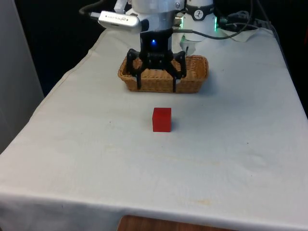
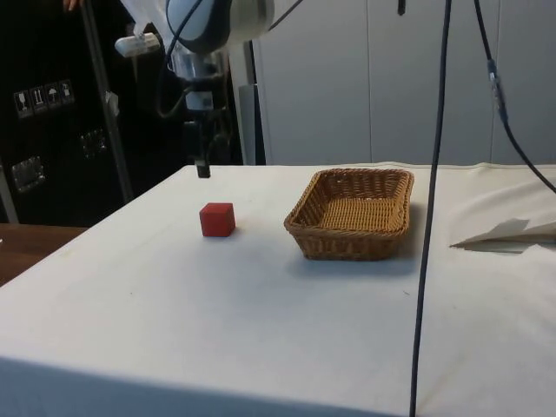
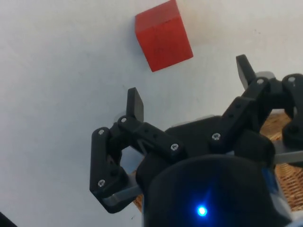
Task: Pick up the cube and place it into the basket.
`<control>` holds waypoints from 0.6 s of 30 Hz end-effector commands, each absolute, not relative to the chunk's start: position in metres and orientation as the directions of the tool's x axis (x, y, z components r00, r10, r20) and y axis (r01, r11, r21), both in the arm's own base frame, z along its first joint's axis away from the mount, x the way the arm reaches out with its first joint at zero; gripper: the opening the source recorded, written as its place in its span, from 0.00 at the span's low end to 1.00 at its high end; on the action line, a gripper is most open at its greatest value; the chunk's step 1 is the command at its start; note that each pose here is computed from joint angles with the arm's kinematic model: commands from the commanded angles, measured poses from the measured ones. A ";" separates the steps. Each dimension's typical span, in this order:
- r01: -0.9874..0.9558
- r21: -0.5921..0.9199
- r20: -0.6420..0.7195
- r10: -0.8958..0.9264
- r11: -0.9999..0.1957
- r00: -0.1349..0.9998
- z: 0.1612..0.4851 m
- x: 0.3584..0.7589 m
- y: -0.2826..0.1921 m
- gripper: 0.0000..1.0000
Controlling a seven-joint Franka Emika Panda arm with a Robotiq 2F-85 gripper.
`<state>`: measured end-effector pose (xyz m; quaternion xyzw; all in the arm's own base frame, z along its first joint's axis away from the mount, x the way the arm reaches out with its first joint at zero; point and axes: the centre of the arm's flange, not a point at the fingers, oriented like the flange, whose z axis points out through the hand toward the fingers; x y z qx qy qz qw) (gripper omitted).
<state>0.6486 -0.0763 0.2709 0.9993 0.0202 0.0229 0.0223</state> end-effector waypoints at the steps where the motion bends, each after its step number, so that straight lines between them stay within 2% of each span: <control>1: 0.041 0.036 0.049 0.042 -0.999 0.998 0.267 0.650 -0.075 1.00; 18: 0.034 0.008 0.039 0.034 -0.999 0.999 0.232 0.652 -0.069 1.00</control>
